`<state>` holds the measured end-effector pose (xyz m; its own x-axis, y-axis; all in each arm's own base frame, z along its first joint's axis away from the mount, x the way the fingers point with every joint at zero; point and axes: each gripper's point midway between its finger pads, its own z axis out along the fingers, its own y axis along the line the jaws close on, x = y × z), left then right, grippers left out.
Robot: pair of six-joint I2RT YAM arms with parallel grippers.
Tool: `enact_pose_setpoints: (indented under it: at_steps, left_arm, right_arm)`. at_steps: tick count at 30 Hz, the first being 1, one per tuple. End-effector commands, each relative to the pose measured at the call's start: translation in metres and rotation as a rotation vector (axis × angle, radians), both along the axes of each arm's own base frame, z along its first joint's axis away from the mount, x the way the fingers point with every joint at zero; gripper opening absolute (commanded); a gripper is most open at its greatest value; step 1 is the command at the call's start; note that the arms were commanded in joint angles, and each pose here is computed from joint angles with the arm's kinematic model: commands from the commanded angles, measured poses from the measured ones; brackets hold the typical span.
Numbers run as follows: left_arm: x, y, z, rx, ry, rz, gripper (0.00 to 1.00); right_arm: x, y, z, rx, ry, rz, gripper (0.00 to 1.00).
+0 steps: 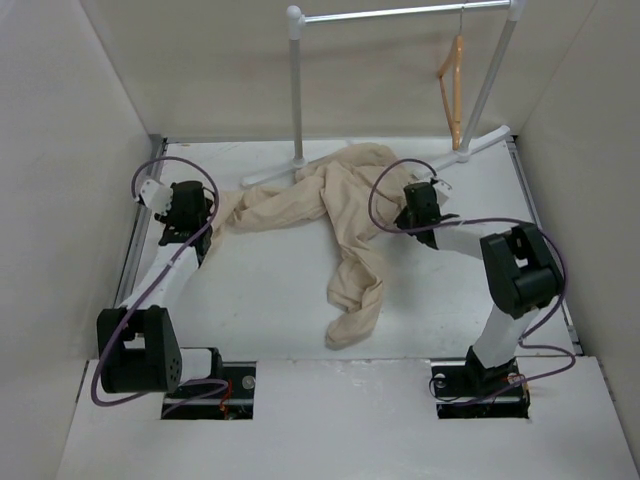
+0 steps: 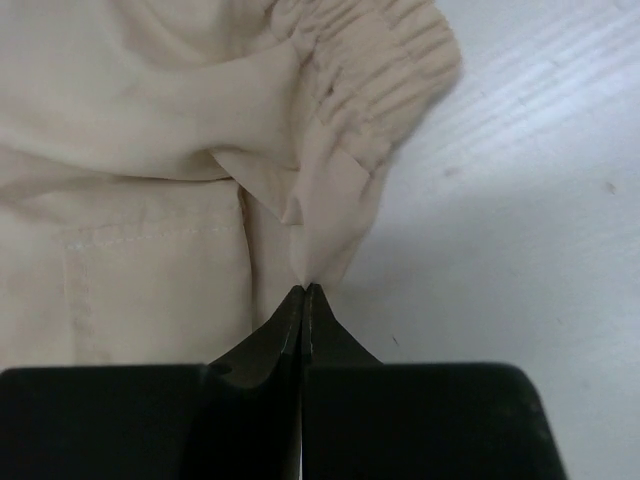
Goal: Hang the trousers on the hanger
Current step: Flatten out the trousers at the center of the board.
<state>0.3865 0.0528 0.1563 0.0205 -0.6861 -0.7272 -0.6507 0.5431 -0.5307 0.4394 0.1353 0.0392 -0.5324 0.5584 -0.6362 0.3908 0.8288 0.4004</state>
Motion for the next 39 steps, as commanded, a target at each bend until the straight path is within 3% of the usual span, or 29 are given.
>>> enact_pose_setpoints:
  at_steps: [1, 6, 10, 13, 15, 18, 24, 32, 34, 35, 37, 39]
  left_arm:
    - [-0.009, -0.009, -0.002, 0.043, 0.075, -0.066, 0.43]
    - [-0.064, -0.036, -0.057, 0.05, 0.163, -0.155, 0.54]
    - [-0.079, -0.045, -0.069, 0.03, 0.178, -0.189, 0.57]
    - [-0.085, -0.113, -0.059, -0.037, 0.147, -0.418, 0.52]
    - [-0.109, -0.172, -0.062, -0.062, 0.165, -0.6, 0.52]
    - [-0.164, -0.232, -0.085, -0.069, 0.264, -0.808, 0.54]
    - [-0.263, -0.296, -0.117, -0.009, 0.447, -1.123, 0.59]
    - [-0.313, -0.35, -0.132, 0.012, 0.493, -1.301, 0.62]
    - [-0.324, -0.36, -0.139, -0.032, 0.509, -1.328, 0.56]
    - [-0.33, -0.365, -0.142, -0.051, 0.518, -1.343, 0.48]
    - [-0.333, -0.367, -0.146, -0.072, 0.527, -1.341, 0.21]
    - [-0.323, -0.366, -0.137, -0.101, 0.494, -1.316, 0.08]
  right_arm:
    - [-0.007, -0.016, 0.044, 0.014, -0.129, -0.058, 0.0]
    - [-0.048, -0.057, 0.067, 0.019, -0.194, -0.15, 0.0]
    - [-0.089, -0.086, 0.082, 0.052, -0.251, -0.244, 0.0]
    - [-0.118, -0.103, 0.09, 0.043, -0.274, -0.306, 0.0]
    - [-0.129, -0.111, 0.094, 0.025, -0.281, -0.326, 0.0]
    - [-0.133, -0.126, 0.098, 0.01, -0.282, -0.349, 0.0]
    - [-0.128, -0.125, 0.095, 0.003, -0.264, -0.319, 0.0]
    - [-0.124, -0.122, 0.091, -0.01, -0.249, -0.296, 0.01]
    - [-0.125, -0.122, 0.086, -0.018, -0.238, -0.293, 0.01]
    - [-0.126, -0.122, 0.085, -0.019, -0.235, -0.293, 0.01]
    - [-0.126, -0.122, 0.081, -0.021, -0.23, -0.291, 0.01]
    - [-0.127, -0.122, 0.078, -0.021, -0.228, -0.289, 0.01]
